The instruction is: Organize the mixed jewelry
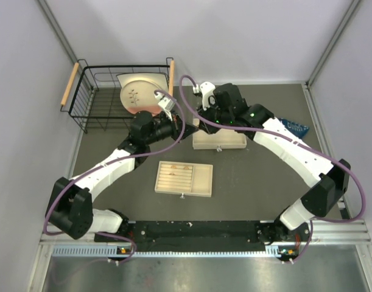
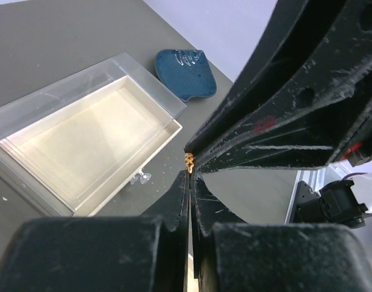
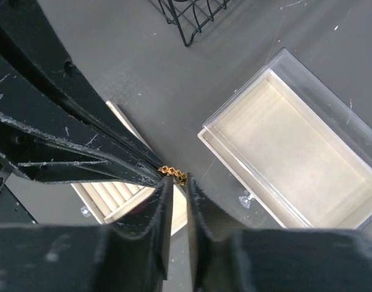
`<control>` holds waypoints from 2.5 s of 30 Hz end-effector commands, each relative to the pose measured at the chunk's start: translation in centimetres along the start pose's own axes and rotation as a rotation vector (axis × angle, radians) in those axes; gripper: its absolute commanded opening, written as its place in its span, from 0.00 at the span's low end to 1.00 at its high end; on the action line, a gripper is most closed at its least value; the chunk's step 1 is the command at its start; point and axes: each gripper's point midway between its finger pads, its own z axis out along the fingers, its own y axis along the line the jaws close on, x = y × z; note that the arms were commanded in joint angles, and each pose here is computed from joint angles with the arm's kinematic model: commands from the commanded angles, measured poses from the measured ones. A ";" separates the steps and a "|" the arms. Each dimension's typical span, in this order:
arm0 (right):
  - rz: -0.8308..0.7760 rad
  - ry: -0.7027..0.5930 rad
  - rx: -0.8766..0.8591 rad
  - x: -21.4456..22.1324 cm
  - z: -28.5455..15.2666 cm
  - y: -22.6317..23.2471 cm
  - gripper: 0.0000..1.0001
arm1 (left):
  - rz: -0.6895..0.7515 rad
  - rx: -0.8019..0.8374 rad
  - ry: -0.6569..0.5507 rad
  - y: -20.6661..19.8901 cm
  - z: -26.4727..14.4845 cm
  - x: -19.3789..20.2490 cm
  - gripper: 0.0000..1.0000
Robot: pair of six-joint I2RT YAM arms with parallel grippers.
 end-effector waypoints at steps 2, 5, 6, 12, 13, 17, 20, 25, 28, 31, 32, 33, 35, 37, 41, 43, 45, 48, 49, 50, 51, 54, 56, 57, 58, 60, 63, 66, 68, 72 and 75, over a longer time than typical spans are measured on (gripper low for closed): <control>-0.076 -0.098 -0.088 -2.4 -2.5 1.9 0.29 | 0.108 0.055 -0.036 -1.6 -0.1 -2.1 0.00; -0.112 -0.134 -0.089 -2.9 -4.3 1.9 0.36 | 0.151 0.073 -0.040 -2.0 -0.7 -2.5 0.00; -0.120 -0.151 -0.087 -3.1 -5.2 2.0 0.36 | 0.166 0.091 -0.036 -2.2 -0.9 -2.6 0.00; -0.152 -0.193 -0.234 -3.2 -8.1 2.8 0.38 | 0.243 0.233 0.002 -4.3 -2.4 -2.6 0.00; -0.159 -0.186 -0.265 -2.8 -8.6 3.2 0.38 | 0.248 0.300 0.027 -5.3 -2.8 -2.3 0.00; -0.264 -0.167 -0.386 -1.4 -9.5 4.9 0.38 | 0.232 0.443 0.095 -7.0 -3.6 -1.6 0.00; -0.289 -0.154 -0.456 -0.5 -9.7 5.8 0.37 | 0.229 0.497 0.119 -7.8 -4.2 -1.1 0.00; -0.295 -0.145 -0.510 -0.1 -9.4 6.5 0.36 | 0.230 0.525 0.131 -8.3 -4.6 -0.9 0.00; -0.292 -0.143 -0.533 -0.2 -9.2 6.8 0.35 | 0.229 0.527 0.130 -8.4 -4.6 -1.0 0.00; -0.292 -0.136 -0.542 -0.1 -8.8 6.8 0.34 | 0.229 0.535 0.129 -8.5 -4.6 -1.1 0.00; -0.290 -0.132 -0.547 -0.1 -8.7 6.9 0.33 | 0.226 0.536 0.131 -8.5 -4.6 -1.0 0.00; -0.287 -0.130 -0.549 0.0 -8.6 6.9 0.32 | 0.226 0.533 0.129 -8.5 -4.6 -1.1 0.00; -0.280 -0.121 -0.557 0.2 -8.3 6.9 0.29 | 0.224 0.535 0.130 -8.5 -4.6 -1.0 0.00; -0.276 -0.115 -0.558 0.2 -8.1 6.9 0.26 | 0.223 0.537 0.129 -8.6 -4.6 -1.0 0.00; -0.277 -0.114 -0.570 0.2 -8.0 7.1 0.22 | 0.221 0.537 0.128 -8.6 -4.7 -1.1 0.00; -0.276 -0.113 -0.570 0.2 -7.9 7.1 0.17 | 0.221 0.535 0.127 -8.6 -4.7 -1.1 0.00; -0.274 -0.113 -0.572 0.2 -7.9 7.1 0.14 | 0.219 0.535 0.129 -8.5 -4.7 -1.0 0.00; -0.272 -0.112 -0.580 0.2 -7.8 7.2 0.12 | 0.216 0.535 0.130 -8.6 -4.7 -1.0 0.00; -0.272 -0.111 -0.583 0.2 -7.8 7.3 0.12 | 0.214 0.535 0.131 -8.5 -4.6 -0.9 0.00; -0.271 -0.110 -0.584 0.2 -7.8 7.3 0.12 | 0.215 0.534 0.129 -8.5 -4.6 -1.0 0.00; -0.273 -0.111 -0.586 0.2 -7.8 7.3 0.12 | 0.215 0.534 0.129 -8.5 -4.6 -1.0 0.00; -0.273 -0.110 -0.590 0.2 -7.8 7.4 0.12 | 0.212 0.534 0.130 -8.5 -4.6 -1.0 0.00; -0.276 -0.112 -0.591 0.1 -7.9 7.5 0.12 | 0.210 0.532 0.131 -8.4 -4.6 -0.9 0.00; -0.275 -0.110 -0.592 0.2 -7.8 7.6 0.12 | 0.208 0.533 0.132 -8.4 -4.5 -0.9 0.00; -0.275 -0.105 -0.597 0.3 -7.8 7.7 0.11 | 0.211 0.534 0.130 -8.5 -4.6 -0.9 0.00; -0.278 -0.106 -0.598 0.3 -7.7 7.8 0.08 | 0.211 0.535 0.131 -8.5 -4.6 -0.9 0.00; -0.279 -0.106 -0.605 0.3 -7.7 8.0 0.06 | 0.207 0.533 0.132 -8.4 -4.6 -0.9 0.00; -0.284 -0.107 -0.610 0.2 -7.7 8.2 0.02 | 0.207 0.533 0.132 -8.4 -4.5 -0.8 0.00; -0.285 -0.106 -0.616 0.2 -7.7 8.4 0.01 | 0.208 0.535 0.132 -8.5 -4.5 -0.8 0.00; -0.293 -0.109 -0.624 0.2 -7.8 8.7 0.01 | 0.208 0.532 0.131 -8.4 -4.5 -0.8 0.00; -0.294 -0.106 -0.627 0.2 -7.7 8.8 0.02 | 0.205 0.530 0.134 -8.3 -4.5 -0.7 0.00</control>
